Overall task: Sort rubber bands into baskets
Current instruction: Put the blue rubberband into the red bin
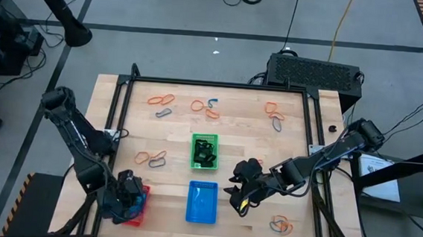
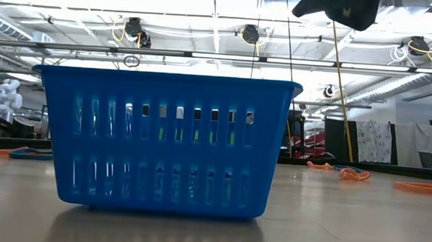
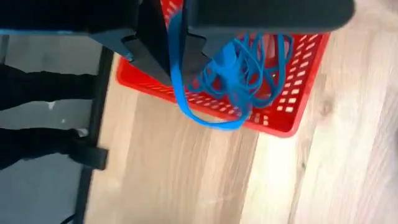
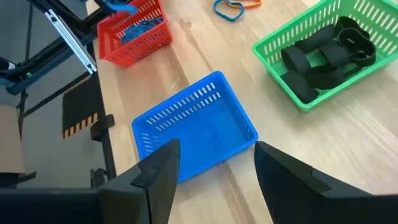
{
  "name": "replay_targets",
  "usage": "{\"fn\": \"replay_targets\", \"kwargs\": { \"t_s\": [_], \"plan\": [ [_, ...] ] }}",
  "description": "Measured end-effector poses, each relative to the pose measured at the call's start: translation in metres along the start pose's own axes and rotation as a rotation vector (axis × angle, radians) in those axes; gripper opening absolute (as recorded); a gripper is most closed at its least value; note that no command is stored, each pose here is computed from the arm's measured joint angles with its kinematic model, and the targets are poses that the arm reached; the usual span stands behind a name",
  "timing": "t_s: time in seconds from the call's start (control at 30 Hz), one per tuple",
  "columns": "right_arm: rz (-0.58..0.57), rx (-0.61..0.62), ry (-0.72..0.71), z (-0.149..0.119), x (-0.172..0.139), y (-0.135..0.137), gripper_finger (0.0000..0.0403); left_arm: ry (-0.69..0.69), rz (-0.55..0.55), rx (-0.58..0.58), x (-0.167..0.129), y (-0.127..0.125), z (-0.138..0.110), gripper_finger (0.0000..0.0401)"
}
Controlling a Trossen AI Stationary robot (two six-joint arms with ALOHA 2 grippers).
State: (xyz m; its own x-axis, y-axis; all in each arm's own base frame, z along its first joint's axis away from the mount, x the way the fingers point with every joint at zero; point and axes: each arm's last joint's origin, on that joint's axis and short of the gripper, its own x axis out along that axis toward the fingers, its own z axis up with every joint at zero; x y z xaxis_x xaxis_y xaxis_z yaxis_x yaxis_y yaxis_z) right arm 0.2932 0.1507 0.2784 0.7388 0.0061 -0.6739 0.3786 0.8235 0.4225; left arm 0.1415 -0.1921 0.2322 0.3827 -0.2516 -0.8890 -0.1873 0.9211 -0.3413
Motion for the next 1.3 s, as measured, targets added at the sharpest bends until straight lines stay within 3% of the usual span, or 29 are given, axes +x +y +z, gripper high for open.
{"fn": "replay_targets", "kwargs": {
  "t_s": [0.23, 0.47, 0.87, 1.03, 1.2, 1.3],
  "plan": [
    [0.006, 0.018, 0.004, -0.002, -0.001, 0.002, 0.0199, 0.123, 0.054, -0.037, 0.015, 0.006, -0.008, 0.0083],
    [0.014, 0.015, 0.005, -0.004, -0.002, 0.003, 0.0199, 0.122, 0.082, -0.045, 0.017, 0.009, -0.004, 0.0130],
    [0.044, 0.026, 0.048, -0.005, -0.002, 0.004, 0.0199, 0.073, 0.071, 0.111, 0.013, 0.019, 0.036, 0.0136],
    [0.044, 0.051, 0.048, -0.005, -0.002, 0.005, 0.0199, 0.025, 0.197, 0.124, 0.005, 0.041, 0.061, 0.0136],
    [0.023, 0.107, 0.019, -0.004, -0.002, 0.004, 0.0199, 0.037, 0.345, 0.188, -0.009, 0.081, 0.084, 0.0136],
    [-0.005, 0.165, -0.027, -0.002, -0.001, 0.002, 0.0199, 0.110, 0.311, 0.245, -0.010, 0.105, 0.096, 0.0136]
  ]
}}
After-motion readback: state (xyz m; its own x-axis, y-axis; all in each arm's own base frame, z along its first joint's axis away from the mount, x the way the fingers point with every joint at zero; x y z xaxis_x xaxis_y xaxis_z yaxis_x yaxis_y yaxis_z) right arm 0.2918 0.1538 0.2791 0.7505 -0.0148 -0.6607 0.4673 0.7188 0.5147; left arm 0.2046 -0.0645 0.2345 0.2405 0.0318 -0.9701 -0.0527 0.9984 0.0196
